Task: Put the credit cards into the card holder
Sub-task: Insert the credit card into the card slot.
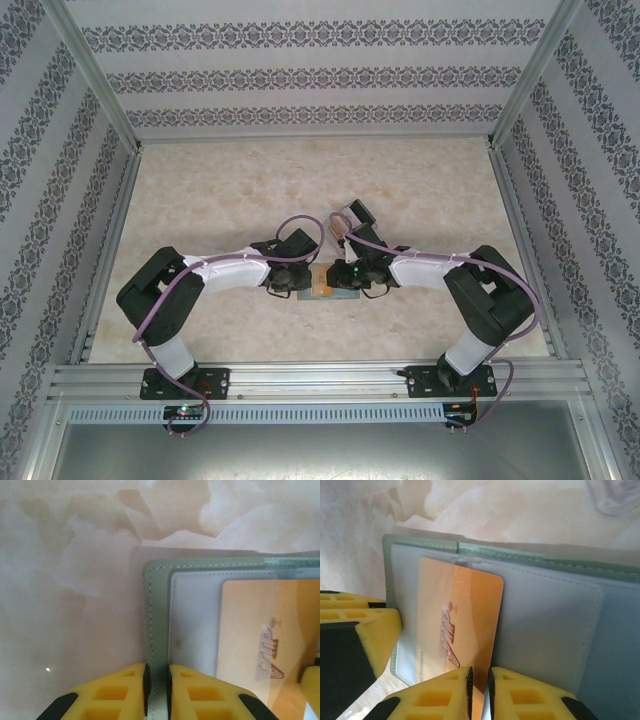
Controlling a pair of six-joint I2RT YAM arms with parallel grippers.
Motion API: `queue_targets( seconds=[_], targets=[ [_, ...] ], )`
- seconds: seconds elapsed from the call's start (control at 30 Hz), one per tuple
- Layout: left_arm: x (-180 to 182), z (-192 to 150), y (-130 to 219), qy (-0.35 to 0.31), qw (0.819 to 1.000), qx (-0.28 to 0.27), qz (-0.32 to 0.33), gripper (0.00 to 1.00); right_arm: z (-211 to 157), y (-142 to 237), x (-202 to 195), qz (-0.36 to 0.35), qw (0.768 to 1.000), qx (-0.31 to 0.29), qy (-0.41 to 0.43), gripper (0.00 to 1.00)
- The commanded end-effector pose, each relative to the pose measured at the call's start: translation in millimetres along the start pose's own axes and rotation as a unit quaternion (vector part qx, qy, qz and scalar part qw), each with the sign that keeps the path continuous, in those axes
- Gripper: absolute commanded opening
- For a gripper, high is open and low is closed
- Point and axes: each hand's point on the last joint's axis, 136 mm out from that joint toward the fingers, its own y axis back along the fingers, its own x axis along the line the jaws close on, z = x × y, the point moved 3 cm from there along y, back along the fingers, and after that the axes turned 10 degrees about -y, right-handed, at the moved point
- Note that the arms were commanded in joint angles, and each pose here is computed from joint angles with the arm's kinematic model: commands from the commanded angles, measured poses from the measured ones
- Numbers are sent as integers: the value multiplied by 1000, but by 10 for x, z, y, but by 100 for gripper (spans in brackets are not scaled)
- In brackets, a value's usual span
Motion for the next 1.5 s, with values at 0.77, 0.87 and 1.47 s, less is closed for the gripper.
queue_targets(
  seconds=[0.77,0.87,1.47],
  targets=[
    [6,101,81,75,988,-36,-128,47,-15,-116,82,1,1000,17,8,14],
    [-49,91,31,80,986,-29,-145,43,-4,-112,124,11,1000,16,4,14],
    [23,93,39,80,989,-30,-119,33,30,-97,285,42,999,11,-9,20]
  ],
)
